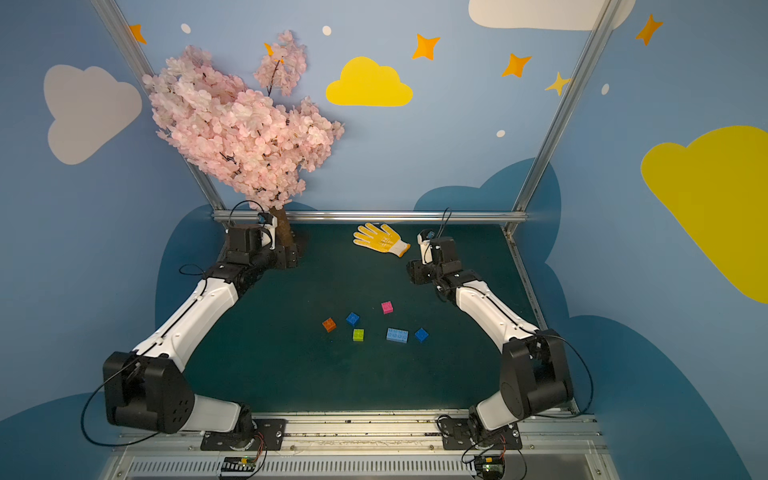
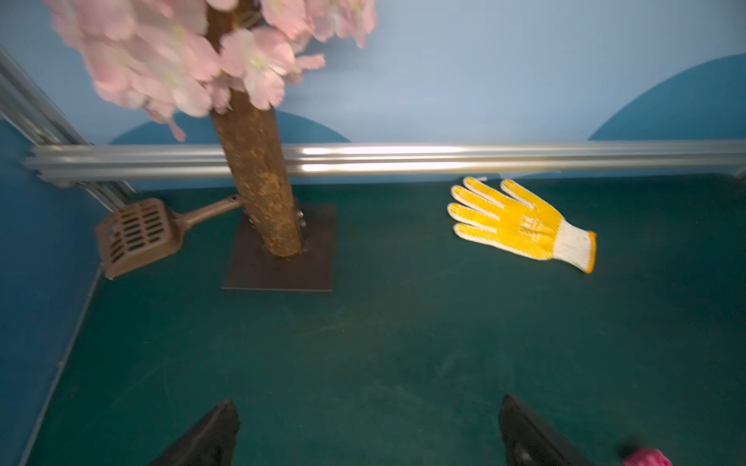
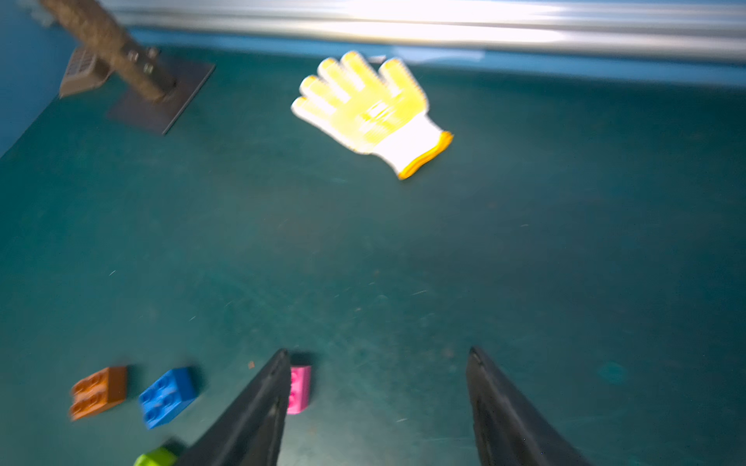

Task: Assemble the letter y with lego
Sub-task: Pick up the lego brick from the center of the board.

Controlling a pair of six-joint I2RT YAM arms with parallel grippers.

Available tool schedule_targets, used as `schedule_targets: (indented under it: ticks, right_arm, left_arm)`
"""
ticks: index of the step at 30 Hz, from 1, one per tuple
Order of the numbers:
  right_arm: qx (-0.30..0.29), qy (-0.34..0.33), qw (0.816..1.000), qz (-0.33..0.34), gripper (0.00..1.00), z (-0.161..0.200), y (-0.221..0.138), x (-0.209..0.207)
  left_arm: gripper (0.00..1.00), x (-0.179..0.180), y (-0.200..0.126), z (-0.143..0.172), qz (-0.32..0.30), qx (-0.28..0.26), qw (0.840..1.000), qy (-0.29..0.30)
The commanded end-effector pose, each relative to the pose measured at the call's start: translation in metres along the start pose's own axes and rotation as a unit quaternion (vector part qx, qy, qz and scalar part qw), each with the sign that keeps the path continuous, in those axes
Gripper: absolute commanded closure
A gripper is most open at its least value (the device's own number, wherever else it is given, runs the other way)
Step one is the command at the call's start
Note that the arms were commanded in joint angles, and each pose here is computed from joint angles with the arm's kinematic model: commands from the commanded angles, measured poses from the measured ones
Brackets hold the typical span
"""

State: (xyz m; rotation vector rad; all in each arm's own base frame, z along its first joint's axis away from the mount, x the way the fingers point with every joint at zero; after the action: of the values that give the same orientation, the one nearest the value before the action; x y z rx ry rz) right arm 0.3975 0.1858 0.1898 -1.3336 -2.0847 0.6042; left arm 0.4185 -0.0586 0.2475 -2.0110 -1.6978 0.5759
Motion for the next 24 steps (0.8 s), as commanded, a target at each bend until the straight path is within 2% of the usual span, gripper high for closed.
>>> schedule_targets:
  ticks: [1,4,11,15,21,24]
  right_arm:
    - [0.114,0.007,0.993,-0.027,0.31,0.035,0.015,0.024]
    - [0.171,-0.020,0.984,-0.037,0.30,0.050,0.032,0.043]
    - [0.262,-0.066,0.962,-0.031,0.32,0.084,0.066,0.071]
    - [0.284,-0.063,0.956,-0.031,0.38,0.095,0.080,0.072]
    - [0.298,-0.069,0.952,0.004,0.36,0.107,0.086,0.061]
    - [0.304,-0.071,0.950,0.006,0.35,0.112,0.089,0.058]
  left_arm:
    - [0.00,-0.023,0.000,0.051,0.078,0.105,0.991,-0.038]
    - [0.00,-0.030,0.003,0.060,0.113,0.089,0.986,-0.081]
    - [0.00,-0.012,0.002,0.062,0.050,0.104,0.984,-0.133]
    - [0.00,-0.011,0.002,0.057,0.050,0.101,0.983,-0.147]
    - [0.00,-0.002,-0.006,0.054,0.019,0.086,0.986,-0.143]
    - [0.00,-0.004,-0.008,0.053,0.027,0.076,0.987,-0.138]
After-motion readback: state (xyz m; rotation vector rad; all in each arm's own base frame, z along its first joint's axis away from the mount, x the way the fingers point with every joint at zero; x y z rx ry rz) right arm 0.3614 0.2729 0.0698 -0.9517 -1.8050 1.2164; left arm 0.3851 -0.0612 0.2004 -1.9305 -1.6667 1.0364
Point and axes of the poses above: each gripper's point midway between its finger pads, its own y axis out along the fingers, its own x axis along the line the jaws close on, z = x × y, the point moved 2 cm from there along -y, back along the fingers, and after that the axes turned 5 degrees about y, right-handed, at the moved point
